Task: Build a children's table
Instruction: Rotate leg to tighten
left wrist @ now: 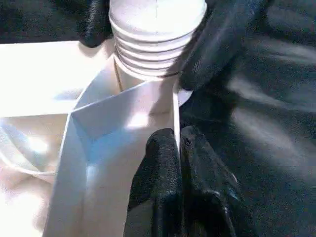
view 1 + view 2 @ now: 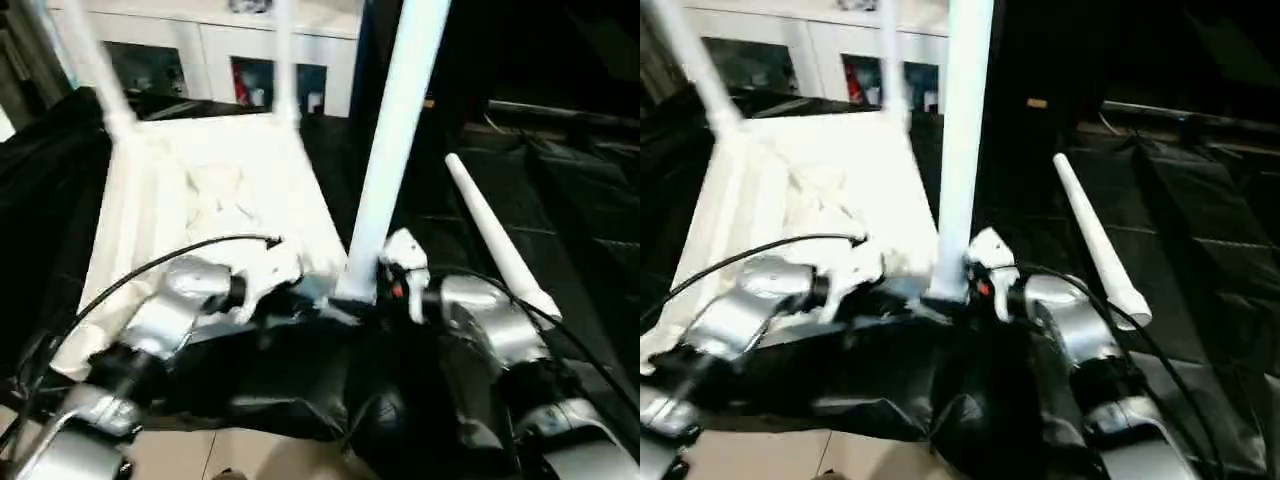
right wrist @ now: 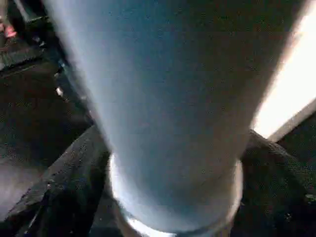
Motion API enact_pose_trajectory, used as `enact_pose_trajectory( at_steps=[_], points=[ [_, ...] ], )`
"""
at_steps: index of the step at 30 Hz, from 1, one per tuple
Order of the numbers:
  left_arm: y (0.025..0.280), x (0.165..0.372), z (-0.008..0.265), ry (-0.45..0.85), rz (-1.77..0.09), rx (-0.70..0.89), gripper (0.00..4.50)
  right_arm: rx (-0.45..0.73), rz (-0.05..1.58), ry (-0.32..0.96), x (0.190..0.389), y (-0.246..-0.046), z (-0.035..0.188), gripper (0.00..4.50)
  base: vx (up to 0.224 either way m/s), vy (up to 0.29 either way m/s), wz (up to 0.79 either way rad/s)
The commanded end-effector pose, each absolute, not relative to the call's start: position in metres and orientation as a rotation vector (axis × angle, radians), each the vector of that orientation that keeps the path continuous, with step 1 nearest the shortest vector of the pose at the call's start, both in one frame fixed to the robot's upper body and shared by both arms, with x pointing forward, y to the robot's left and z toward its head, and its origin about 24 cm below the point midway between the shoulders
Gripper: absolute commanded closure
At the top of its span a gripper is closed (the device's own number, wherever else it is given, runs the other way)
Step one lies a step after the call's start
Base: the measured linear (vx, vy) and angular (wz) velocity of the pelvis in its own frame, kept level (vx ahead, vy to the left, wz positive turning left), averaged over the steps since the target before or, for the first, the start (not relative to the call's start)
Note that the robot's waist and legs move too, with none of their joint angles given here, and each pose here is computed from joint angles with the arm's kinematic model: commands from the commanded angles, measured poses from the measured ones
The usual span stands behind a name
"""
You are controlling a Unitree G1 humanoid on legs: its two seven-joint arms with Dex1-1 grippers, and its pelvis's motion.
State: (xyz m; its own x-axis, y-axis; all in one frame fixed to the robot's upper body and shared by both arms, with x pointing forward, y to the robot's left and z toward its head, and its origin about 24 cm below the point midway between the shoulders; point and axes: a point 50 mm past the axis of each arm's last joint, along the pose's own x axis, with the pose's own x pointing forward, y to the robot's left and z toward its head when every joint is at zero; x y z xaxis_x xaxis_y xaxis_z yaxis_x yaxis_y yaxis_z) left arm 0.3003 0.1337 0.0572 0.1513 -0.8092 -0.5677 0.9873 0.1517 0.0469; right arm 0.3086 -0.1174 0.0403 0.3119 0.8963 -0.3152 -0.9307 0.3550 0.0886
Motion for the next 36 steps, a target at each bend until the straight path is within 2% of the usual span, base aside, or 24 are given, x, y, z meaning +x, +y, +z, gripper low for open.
enact_pose_trajectory(
  at_steps=[1,2,7,14,16,18,19,22,24,27,29,30,32,36],
  points=[
    [0.125,0.291,0.055,0.477,-1.464,0.494,4.5,-0.121,1.251,0.345,0.305,-0.116,0.041,0.91,0.0,0.0,0.0],
    [0.126,0.291,0.054,0.48,-1.466,0.496,4.5,-0.119,1.259,0.342,0.304,-0.115,0.04,0.91,0.0,0.0,0.0],
    [0.129,0.289,0.054,0.49,-1.477,0.491,4.5,-0.109,1.29,0.343,0.301,-0.113,0.04,1.47,0.0,0.0,0.0],
    [0.127,0.293,0.054,0.493,-1.418,0.456,4.5,-0.074,1.282,0.359,0.298,-0.107,0.035,1.7,0.0,0.0,0.0],
    [0.119,0.306,0.056,0.48,-1.294,0.412,4.5,-0.043,1.102,0.375,0.309,-0.102,0.027,1.71,0.0,0.0,0.0],
    [0.117,0.311,0.057,0.477,-1.251,0.403,4.5,-0.033,1.037,0.379,0.313,-0.099,0.025,1.72,0.0,0.0,0.0],
    [0.11,0.321,0.059,0.457,-1.161,0.381,4.5,-0.009,0.926,0.402,0.32,-0.093,0.021,1.72,0.0,0.0,0.0],
    [0.103,0.329,0.061,0.452,-1.085,0.366,4.5,0.02,0.855,0.409,0.324,-0.084,0.019,1.73,-0.034,-0.003,-0.02],
    [0.093,0.34,0.063,0.446,-0.989,0.355,4.5,0.065,0.746,0.424,0.331,-0.071,0.018,1.73,0.0,0.0,0.0],
    [0.081,0.347,0.066,0.426,-0.939,0.384,4.5,0.036,0.669,0.409,0.335,-0.056,0.018,1.73,0.0,0.0,0.0],
    [0.077,0.348,0.066,0.416,-0.947,0.402,4.5,0.055,0.699,0.388,0.334,-0.048,0.02,1.73,0.0,0.0,0.0],
    [0.075,0.347,0.066,0.413,-0.958,0.405,4.5,0.069,0.713,0.382,0.333,-0.047,0.021,1.17,0.0,0.0,0.0],
    [0.075,0.344,0.065,0.404,-0.995,0.4,4.5,0.119,0.738,0.369,0.333,-0.047,0.023,1.01,0.0,0.0,0.0],
    [0.079,0.339,0.063,0.398,-1.044,0.408,4.5,0.082,0.779,0.345,0.333,-0.053,0.026,0.65,0.0,0.0,0.0]
  ],
)
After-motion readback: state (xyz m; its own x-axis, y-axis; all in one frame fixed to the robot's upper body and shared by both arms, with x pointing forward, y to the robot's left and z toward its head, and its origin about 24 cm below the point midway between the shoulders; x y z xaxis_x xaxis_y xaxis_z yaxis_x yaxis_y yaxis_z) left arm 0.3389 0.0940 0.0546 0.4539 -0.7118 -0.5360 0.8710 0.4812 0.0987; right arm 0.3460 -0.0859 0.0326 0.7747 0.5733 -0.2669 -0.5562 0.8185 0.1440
